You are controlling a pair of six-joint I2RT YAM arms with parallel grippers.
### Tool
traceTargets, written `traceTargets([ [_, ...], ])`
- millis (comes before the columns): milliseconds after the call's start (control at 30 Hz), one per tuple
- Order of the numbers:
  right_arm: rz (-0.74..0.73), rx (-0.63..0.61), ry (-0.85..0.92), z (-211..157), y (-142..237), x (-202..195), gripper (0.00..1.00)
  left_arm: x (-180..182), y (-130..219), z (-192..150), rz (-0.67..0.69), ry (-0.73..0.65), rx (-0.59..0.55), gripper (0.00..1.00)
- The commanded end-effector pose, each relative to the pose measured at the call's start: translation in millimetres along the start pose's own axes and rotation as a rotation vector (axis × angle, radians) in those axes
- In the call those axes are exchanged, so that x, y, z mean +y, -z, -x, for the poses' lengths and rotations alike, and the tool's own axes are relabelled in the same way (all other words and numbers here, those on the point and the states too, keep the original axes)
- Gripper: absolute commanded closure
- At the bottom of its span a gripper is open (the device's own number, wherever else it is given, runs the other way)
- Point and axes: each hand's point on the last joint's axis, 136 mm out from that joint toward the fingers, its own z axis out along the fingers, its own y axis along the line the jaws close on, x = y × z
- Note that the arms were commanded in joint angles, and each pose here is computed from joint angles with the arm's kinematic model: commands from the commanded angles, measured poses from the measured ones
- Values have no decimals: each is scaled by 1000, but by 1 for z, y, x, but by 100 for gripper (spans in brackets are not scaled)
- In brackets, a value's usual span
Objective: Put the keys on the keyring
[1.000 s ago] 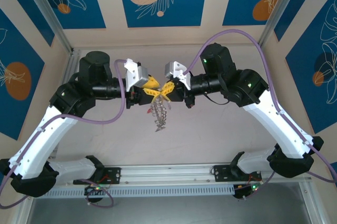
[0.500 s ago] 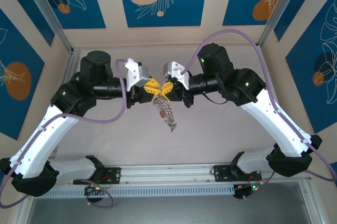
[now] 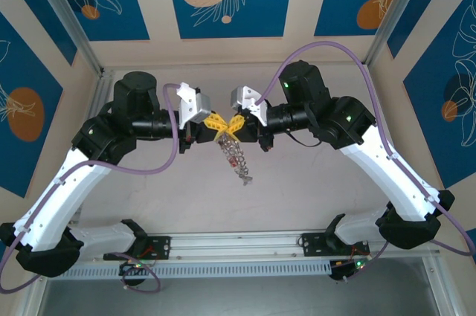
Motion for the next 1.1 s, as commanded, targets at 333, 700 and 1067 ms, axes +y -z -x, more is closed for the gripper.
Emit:
traceTargets([
  [333,10,-93,50,16,11,11,100,-6,5,21,-9,-22,-132,100],
  [700,24,-138,58,8,18,23,91,-8,9,38,-33,-15,-251,100],
  [1067,15,-170,60,6,24,27,80,-9,16,51,-49,-7,-323,100],
])
